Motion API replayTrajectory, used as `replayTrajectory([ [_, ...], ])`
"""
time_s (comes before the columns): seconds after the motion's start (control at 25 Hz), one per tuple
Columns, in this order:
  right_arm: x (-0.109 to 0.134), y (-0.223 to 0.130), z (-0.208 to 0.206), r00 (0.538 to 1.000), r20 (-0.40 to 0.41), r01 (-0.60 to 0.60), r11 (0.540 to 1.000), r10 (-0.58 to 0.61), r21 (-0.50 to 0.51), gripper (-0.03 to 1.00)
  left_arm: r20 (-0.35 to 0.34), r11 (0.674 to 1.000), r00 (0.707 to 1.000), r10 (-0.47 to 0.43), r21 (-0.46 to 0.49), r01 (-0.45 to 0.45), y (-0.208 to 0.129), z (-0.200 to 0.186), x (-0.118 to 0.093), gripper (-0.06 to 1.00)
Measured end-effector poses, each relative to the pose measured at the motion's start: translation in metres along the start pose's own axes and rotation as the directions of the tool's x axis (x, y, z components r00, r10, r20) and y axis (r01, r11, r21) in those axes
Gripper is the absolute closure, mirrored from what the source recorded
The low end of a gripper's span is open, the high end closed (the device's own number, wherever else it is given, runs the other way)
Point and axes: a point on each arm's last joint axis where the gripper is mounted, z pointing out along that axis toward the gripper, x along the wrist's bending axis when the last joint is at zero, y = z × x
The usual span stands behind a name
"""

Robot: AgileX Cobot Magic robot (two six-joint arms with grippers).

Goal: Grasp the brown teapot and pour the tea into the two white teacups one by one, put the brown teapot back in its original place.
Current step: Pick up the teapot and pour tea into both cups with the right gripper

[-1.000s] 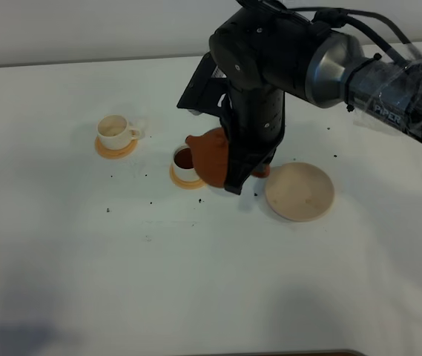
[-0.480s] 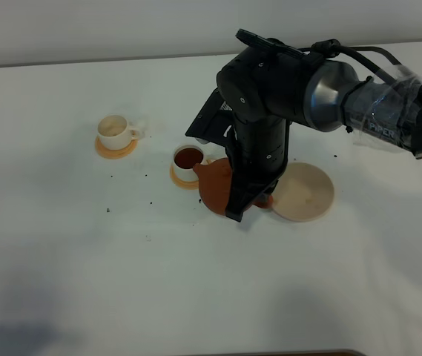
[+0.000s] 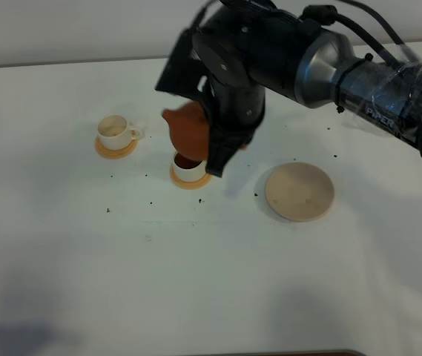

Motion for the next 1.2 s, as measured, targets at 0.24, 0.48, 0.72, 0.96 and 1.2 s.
replayTrajectory([
  [0.24, -0.013, 0.027, 0.008, 0.994, 0.076, 0.08, 0.996, -0.077, -0.038, 0.88, 0.0, 1.0, 1.0, 0.0, 0.0, 0.0, 0.0, 0.0, 0.0, 0.69],
  [0.48, -0.021, 0.046, 0.036, 0.978, 0.127, 0.17, 0.985, -0.164, -0.041, 0.88, 0.0, 1.0, 1.0, 0.0, 0.0, 0.0, 0.0, 0.0, 0.0, 0.69],
  [0.72, -0.024, 0.056, 0.059, 0.942, 0.209, 0.278, 0.96, -0.264, -0.04, 0.88, 0.0, 1.0, 1.0, 0.0, 0.0, 0.0, 0.0, 0.0, 0.0, 0.69],
  [0.96, -0.026, 0.062, 0.08, 0.896, 0.303, 0.353, 0.935, -0.325, -0.041, 0.88, 0.0, 1.0, 1.0, 0.0, 0.0, 0.0, 0.0, 0.0, 0.0, 0.69],
  [1.2, -0.027, 0.069, 0.086, 0.83, 0.388, 0.441, 0.897, -0.4, -0.02, 0.88, 0.0, 1.0, 1.0, 0.0, 0.0, 0.0, 0.0, 0.0, 0.0, 0.69],
])
